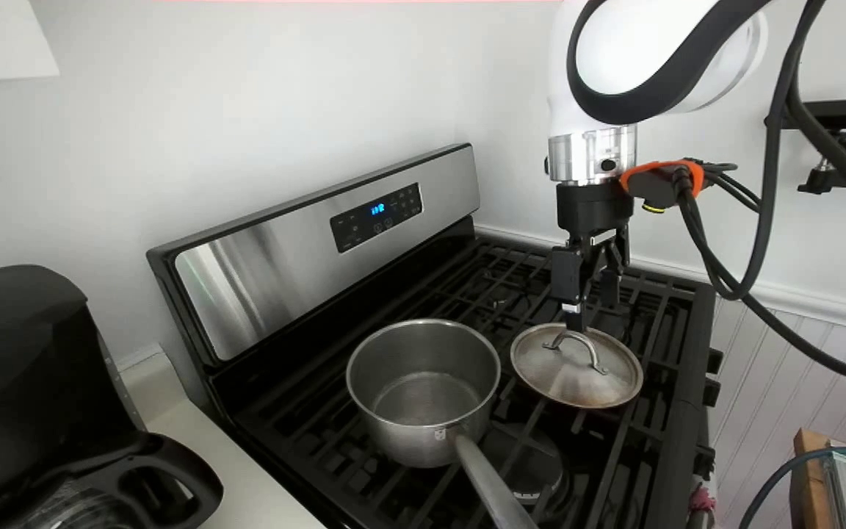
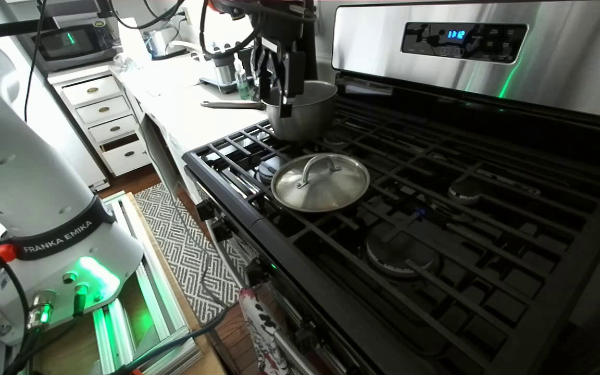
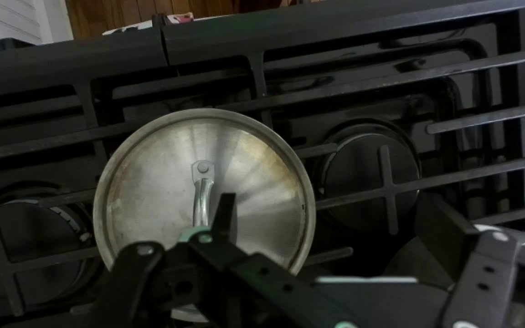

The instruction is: Put the silver lid on the silver pot

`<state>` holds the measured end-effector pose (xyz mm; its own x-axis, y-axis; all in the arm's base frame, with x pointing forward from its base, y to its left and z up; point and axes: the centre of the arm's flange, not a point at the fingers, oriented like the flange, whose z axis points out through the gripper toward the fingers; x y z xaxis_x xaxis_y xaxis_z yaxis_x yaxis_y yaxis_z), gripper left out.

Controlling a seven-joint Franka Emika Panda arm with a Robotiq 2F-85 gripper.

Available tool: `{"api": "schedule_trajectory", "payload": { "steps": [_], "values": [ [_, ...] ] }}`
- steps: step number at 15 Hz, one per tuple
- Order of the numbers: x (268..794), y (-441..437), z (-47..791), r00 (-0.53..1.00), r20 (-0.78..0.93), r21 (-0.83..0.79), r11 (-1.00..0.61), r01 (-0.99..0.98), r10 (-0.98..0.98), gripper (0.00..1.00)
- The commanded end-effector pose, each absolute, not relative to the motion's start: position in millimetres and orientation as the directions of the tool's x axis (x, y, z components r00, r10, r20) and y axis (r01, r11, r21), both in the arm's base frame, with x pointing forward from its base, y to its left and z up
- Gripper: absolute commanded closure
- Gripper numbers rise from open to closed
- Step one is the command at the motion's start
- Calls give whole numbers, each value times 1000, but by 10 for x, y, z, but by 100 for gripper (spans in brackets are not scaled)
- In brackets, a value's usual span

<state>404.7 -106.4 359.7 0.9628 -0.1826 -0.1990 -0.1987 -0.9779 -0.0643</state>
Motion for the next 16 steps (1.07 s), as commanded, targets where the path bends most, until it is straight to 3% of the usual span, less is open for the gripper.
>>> {"api": "schedule_trajectory", "payload": {
  "steps": [1, 16],
  "values": [
    [4122, -1286, 3479, 943, -238, -38, -968, -248, -232, 0],
    [4329, -1756, 2814, 936, -280, 15, -976, -216, -212, 0]
  ]
}}
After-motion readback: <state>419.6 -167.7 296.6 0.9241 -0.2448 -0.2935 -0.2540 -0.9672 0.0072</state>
